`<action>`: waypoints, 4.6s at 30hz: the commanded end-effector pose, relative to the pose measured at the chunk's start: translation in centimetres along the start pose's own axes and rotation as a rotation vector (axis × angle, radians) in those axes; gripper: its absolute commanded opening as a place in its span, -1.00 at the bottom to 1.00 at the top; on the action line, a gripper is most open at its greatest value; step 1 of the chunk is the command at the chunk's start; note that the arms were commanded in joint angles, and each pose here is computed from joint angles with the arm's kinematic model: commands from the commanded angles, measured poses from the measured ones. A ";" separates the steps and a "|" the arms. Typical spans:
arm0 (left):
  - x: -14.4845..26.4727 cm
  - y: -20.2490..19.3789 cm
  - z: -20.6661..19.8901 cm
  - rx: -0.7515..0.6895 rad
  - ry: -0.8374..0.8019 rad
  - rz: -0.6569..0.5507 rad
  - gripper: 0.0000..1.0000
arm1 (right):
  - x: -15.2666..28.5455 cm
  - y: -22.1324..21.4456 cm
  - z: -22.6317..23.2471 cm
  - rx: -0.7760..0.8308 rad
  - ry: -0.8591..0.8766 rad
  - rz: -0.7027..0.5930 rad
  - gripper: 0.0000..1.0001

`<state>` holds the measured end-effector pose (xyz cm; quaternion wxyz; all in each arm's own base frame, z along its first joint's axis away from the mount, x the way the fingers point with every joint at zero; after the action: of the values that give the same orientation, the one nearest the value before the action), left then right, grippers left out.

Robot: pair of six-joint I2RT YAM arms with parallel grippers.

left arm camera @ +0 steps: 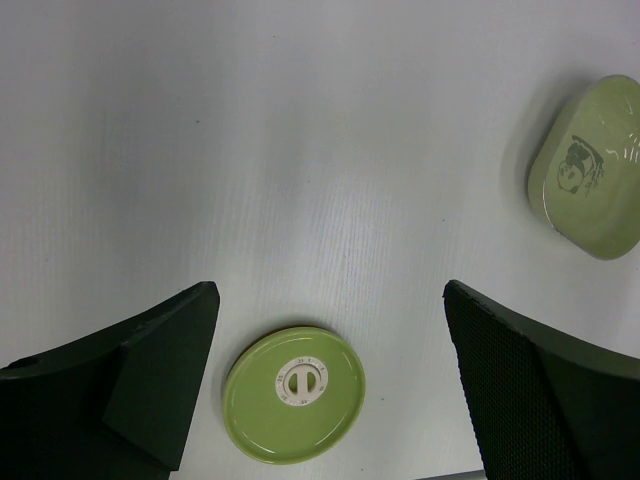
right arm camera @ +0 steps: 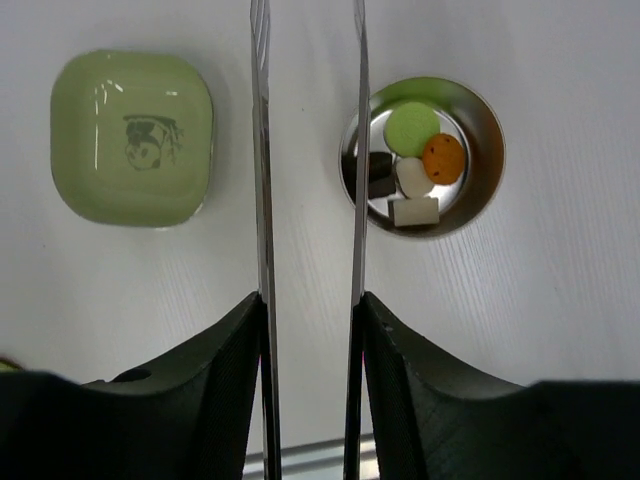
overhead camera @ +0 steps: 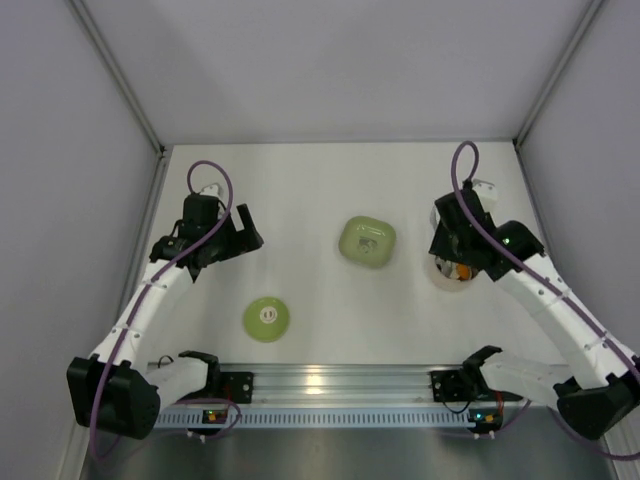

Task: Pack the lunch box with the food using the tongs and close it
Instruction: Place the clamp at the center of the board, then pick up the box lid from the center of the board.

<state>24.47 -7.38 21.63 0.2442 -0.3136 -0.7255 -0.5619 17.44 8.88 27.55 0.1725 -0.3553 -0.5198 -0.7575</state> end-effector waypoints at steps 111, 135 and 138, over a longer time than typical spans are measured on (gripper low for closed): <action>1.7 1.7 4.9 0.207 0.353 -0.170 0.98 | -7.9 -22.2 27.0 0.388 0.761 0.524 0.07; 0.3 1.1 5.5 0.250 0.302 -0.112 0.98 | -9.5 -26.2 26.7 0.399 0.732 0.615 -0.19; 0.3 1.1 5.5 0.250 0.300 -0.113 0.98 | -9.8 -26.5 26.7 0.397 0.726 0.621 -0.22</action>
<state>24.67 -1.92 21.18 0.3623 -0.1588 -0.7544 -0.5238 17.20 41.17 8.26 0.6175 -0.1929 -0.4414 -0.6218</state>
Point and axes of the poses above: each gripper's point midway between its finger pads, its own x axis back along the fingers, its own z axis along the line the jaws close on, y = z × x, the point moved 7 cm from there along x, back along the fingers, and after that the axes turned 9 degrees about -x, right-handed, at the moved point
